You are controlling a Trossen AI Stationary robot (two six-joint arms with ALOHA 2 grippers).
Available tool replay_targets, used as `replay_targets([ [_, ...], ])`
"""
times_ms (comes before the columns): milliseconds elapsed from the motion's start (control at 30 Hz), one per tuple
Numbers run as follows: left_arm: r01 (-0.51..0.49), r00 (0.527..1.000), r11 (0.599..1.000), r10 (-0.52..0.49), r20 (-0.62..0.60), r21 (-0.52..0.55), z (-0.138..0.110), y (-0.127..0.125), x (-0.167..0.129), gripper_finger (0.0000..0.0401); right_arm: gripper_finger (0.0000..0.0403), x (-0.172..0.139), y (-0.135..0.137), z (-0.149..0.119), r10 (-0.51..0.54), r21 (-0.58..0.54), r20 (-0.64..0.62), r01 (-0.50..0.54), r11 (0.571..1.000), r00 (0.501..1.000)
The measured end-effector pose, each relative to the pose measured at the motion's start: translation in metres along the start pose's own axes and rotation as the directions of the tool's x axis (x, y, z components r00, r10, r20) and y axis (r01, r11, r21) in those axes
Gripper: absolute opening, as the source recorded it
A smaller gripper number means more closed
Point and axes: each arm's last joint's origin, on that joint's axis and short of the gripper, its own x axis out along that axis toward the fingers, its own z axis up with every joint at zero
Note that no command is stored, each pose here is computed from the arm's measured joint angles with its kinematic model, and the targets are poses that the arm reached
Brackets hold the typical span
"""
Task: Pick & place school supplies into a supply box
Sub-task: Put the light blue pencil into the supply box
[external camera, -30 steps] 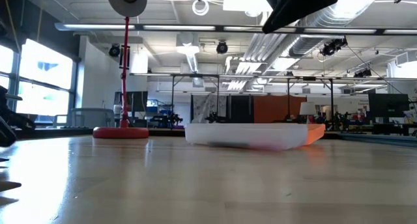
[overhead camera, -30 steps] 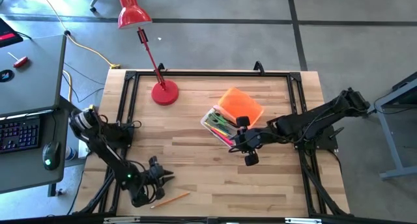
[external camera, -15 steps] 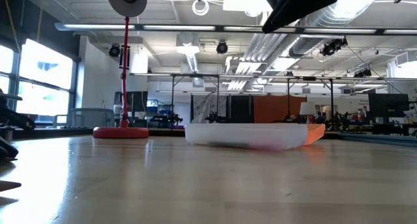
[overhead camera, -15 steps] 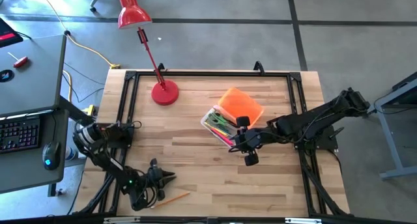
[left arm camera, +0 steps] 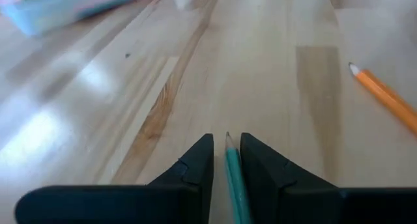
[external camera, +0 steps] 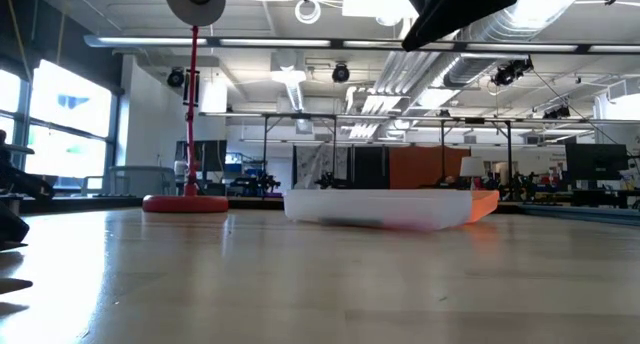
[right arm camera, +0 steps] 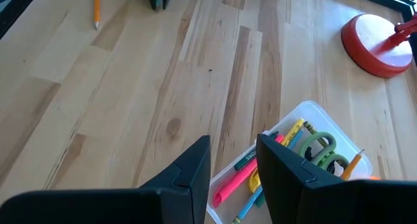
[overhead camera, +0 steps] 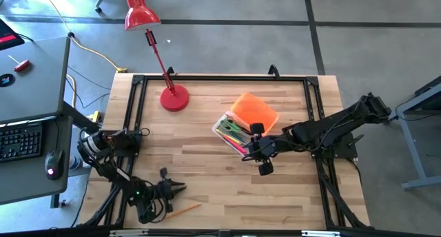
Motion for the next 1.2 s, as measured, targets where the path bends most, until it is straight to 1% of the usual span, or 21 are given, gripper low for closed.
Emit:
replay_targets([
  [33,0.000,1.000,1.000,0.000,0.002,0.020,0.0001,-0.0001,0.0000,0.0111,0.0103,0.0000,0.0001,0.0000,0.000,0.000,0.000,0.000,1.000,1.000],
  [300,-0.011,1.000,1.000,0.010,0.017,0.023,0.0012,-0.0006,0.0008,0.0111,0.0103,0.0000,0.0001,0.0000,0.000,-0.008,0.000,0.000,1.000,1.000],
  [433,0.006,1.000,1.000,-0.005,-0.024,0.021,0.0013,0.0000,0.0026,0.0111,0.0103,0.0000,0.0000,0.0000,0.000,-0.008,0.000,0.000,1.000,1.000],
  [500,0.006,1.000,1.000,-0.005,-0.029,0.007,0.0007,0.0001,0.0032,0.0111,0.0103,0.0000,0.0001,0.0000,0.000,-0.008,0.000,0.000,1.000,1.000],
  [600,-0.012,1.000,0.999,0.013,0.004,-0.045,0.0014,0.0003,0.0031,0.0111,0.0103,0.0000,0.0001,0.0000,0.002,-0.008,0.000,-0.002,1.000,1.000],
  [733,-0.020,1.000,0.999,0.021,0.018,-0.048,0.0015,0.0005,0.0031,0.0111,0.0103,0.0000,0.0002,0.0000,0.003,-0.008,0.000,-0.003,1.000,1.000],
  [1067,-0.014,1.000,0.999,0.014,-0.007,-0.052,-0.0008,0.0007,0.0047,0.0111,0.0103,0.0000,0.0001,0.0000,0.003,-0.008,0.000,-0.003,1.000,1.000],
  [1200,-0.041,0.999,0.994,0.042,0.011,-0.100,-0.0069,0.0015,0.0089,0.0111,0.0103,0.0000,0.0001,0.0000,0.003,-0.008,0.000,-0.003,1.000,1.000],
])
